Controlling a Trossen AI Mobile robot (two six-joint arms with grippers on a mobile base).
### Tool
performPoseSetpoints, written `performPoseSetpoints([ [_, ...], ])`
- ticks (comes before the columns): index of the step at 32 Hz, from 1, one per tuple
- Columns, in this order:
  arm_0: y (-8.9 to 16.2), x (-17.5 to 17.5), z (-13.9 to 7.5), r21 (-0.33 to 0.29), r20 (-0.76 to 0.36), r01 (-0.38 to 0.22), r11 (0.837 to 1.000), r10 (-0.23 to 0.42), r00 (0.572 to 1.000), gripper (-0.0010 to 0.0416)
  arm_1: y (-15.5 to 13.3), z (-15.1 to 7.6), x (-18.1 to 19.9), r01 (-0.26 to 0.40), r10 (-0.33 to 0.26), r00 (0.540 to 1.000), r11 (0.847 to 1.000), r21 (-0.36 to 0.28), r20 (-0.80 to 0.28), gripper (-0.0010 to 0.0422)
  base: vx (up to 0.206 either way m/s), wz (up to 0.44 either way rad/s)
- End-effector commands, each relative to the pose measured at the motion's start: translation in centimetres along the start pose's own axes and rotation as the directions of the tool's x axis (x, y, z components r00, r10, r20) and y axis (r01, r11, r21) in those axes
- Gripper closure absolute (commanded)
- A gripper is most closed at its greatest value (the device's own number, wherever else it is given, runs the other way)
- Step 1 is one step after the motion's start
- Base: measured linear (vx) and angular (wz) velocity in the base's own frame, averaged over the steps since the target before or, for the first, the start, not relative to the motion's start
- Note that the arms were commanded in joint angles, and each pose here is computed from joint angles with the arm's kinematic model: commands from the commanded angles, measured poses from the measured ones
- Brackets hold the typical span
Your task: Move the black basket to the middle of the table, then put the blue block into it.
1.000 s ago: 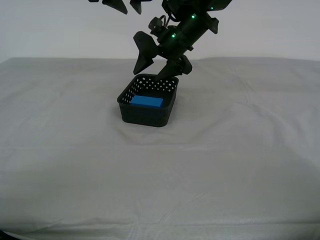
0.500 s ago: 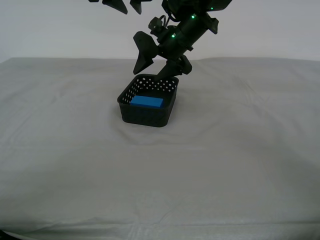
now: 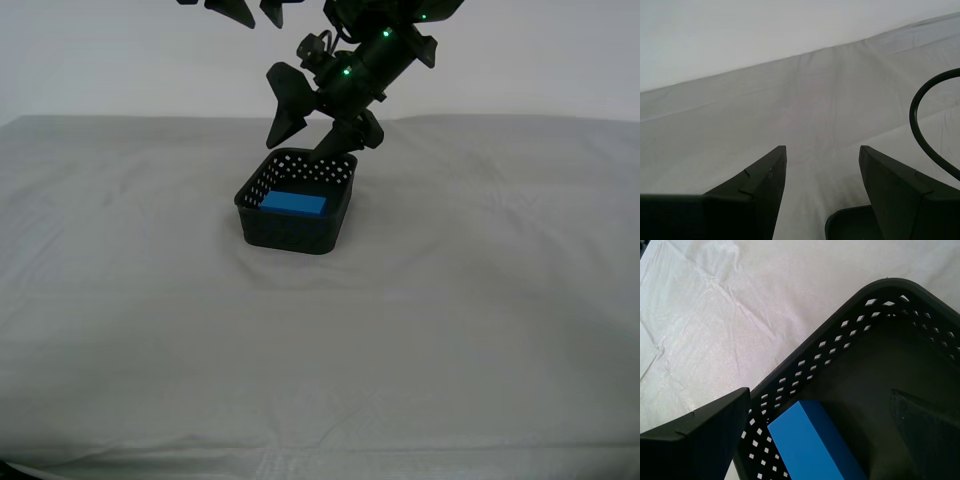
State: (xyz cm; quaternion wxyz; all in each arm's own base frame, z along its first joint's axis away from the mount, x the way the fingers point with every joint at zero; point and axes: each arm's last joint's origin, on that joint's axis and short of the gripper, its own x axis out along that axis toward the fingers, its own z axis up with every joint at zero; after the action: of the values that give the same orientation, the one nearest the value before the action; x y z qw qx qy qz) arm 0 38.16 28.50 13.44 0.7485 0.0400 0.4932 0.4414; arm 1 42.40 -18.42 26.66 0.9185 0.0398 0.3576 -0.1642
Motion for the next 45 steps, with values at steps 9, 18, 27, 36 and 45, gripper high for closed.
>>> performPoseSetpoints([
  [9,0.03,0.01,0.02,-0.002,0.001,-0.003,1.000,0.003,1.000,0.0019,0.00,0.04,-0.02,-0.001,0.001,1.000,1.000,0.001,0.002,0.0218,0.000,0.000],
  [18,0.03,0.01,0.03,-0.002,0.001,-0.004,1.000,0.004,1.000,0.0018,0.02,0.04,-0.02,-0.001,0.001,1.000,1.000,0.001,0.002,0.0218,0.000,0.000],
  [27,0.03,0.01,0.03,-0.002,0.001,-0.004,1.000,0.004,1.000,0.0019,0.02,0.04,-0.02,-0.001,0.001,1.000,1.000,0.001,0.002,0.0218,0.000,0.000],
  [36,0.03,0.01,0.03,-0.002,0.001,-0.004,1.000,0.004,1.000,0.0018,0.02,0.04,-0.02,-0.001,0.001,1.000,1.000,0.001,0.002,0.0218,0.000,0.000],
  [45,0.03,0.01,0.03,-0.002,0.001,-0.004,1.000,0.004,1.000,0.0019,0.00,0.04,-0.02,-0.001,0.001,1.000,1.000,0.001,0.002,0.0218,0.000,0.000],
])
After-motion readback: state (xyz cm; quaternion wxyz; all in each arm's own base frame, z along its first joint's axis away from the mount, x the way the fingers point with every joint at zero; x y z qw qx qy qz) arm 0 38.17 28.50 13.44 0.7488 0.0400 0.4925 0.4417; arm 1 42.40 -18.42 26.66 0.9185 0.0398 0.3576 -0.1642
